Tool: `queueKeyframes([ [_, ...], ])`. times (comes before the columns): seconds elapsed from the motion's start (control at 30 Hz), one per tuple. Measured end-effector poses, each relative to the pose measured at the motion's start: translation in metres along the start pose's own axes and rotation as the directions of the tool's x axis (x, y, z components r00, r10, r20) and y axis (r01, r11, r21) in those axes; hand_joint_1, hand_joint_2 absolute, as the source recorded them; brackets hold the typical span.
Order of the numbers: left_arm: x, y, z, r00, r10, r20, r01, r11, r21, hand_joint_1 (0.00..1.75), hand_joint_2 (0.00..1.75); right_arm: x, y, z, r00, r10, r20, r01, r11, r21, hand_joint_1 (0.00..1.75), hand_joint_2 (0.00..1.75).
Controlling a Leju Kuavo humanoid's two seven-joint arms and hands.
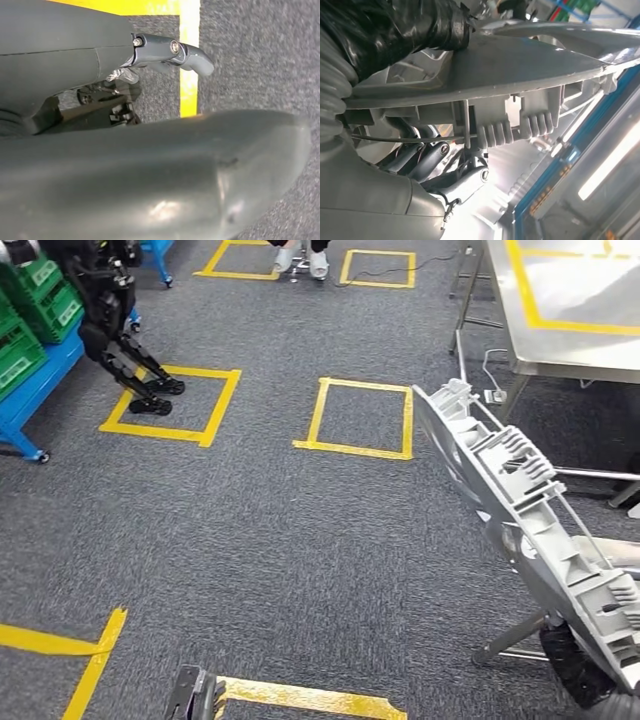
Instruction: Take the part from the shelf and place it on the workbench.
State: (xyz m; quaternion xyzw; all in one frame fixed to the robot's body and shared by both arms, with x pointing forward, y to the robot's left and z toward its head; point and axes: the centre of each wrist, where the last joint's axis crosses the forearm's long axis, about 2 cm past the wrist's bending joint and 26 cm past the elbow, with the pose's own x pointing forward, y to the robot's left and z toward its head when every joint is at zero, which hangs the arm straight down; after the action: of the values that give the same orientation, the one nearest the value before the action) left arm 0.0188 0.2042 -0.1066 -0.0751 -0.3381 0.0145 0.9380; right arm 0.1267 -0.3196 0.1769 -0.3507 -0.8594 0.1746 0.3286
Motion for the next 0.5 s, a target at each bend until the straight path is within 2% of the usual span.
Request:
queueKeyframes([
  [0.5, -0.0007, -0.0007, 0.0005, 1.000, 0.001, -0.002, -0.001, 1.000, -0.001, 0.00, 0.00, 0.0003, -0.0014, -0.0012, 1.000, -0.001, 0.002, 0.001, 1.000, -0.008, 1.75, 1.75],
])
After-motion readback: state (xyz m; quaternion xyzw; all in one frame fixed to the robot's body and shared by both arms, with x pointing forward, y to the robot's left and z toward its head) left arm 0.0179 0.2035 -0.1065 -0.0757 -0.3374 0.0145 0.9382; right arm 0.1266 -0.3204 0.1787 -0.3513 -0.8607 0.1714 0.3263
